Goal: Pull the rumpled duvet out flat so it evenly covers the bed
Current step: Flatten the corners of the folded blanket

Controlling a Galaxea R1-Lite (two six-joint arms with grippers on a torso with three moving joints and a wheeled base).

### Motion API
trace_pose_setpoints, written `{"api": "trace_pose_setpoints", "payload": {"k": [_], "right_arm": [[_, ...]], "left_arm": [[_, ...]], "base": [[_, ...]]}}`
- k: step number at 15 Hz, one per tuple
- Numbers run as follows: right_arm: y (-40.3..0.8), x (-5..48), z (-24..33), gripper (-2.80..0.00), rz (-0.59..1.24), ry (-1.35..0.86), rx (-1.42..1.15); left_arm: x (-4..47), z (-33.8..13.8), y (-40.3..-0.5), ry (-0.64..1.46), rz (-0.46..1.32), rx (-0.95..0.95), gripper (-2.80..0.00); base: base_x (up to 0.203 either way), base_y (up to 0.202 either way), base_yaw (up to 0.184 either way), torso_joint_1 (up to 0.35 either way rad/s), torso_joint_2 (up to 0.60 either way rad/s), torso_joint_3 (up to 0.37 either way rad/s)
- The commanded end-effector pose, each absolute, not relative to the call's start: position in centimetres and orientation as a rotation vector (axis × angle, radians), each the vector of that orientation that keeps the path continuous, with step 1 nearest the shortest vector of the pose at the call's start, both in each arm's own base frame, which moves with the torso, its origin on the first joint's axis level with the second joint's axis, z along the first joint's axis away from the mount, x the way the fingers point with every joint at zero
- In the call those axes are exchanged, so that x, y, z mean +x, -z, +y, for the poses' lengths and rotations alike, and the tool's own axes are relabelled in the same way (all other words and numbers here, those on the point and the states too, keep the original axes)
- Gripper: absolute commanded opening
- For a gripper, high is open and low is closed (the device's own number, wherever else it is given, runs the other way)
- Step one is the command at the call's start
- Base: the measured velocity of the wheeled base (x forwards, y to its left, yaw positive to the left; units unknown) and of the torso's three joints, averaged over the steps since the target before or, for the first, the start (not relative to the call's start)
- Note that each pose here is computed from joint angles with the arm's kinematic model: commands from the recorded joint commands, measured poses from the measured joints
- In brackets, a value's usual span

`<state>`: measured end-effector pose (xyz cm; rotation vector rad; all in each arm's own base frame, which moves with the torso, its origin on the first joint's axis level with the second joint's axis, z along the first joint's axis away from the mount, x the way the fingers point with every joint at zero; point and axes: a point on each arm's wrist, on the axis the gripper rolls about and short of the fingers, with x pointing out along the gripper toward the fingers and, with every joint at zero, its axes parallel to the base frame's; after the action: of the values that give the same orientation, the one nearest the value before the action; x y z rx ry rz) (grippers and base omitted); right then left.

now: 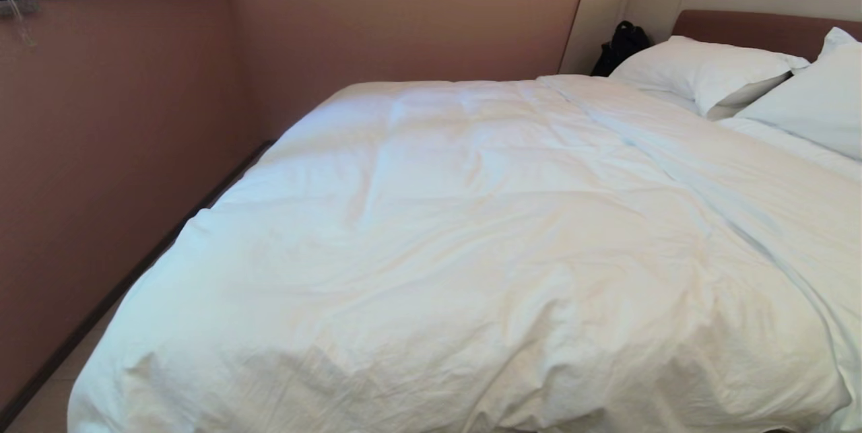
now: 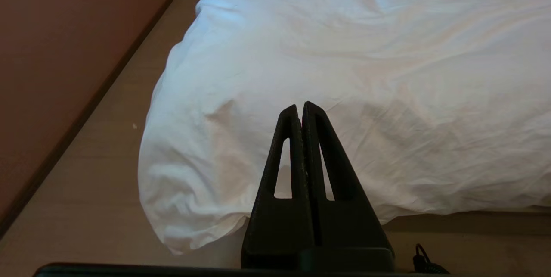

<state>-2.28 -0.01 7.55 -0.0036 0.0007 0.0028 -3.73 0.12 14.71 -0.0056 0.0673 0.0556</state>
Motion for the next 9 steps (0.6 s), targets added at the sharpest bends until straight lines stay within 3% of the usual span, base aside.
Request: {"api": "trace_pose_setpoints", "payload": {"k": [1,5,9], "right_arm": [[-7.5,-2.3,0.0,-2.80,0.000,-0.003,-0.005],[-7.5,-2.3,0.0,-2.80,0.000,-0.003,-0.005],[-7.5,-2.3,0.0,-2.80,0.000,-0.005,-0.005]], "left_arm": [[-1.7,0.2,-15.7,-0.094,0.190,-0.044,-2.80],[3.7,0.3,-16.1,-0.181,0.498,-0.184,-2.80],[7.5,0.3,-13.9,-0.237,0.770,-0.257,-2.80]], "base": [[0.000,0.000,0.000,0.000,0.00,0.000],[0.000,0.000,0.000,0.000,0.00,0.000],[0.000,0.000,0.000,0.000,0.00,0.000]]}}
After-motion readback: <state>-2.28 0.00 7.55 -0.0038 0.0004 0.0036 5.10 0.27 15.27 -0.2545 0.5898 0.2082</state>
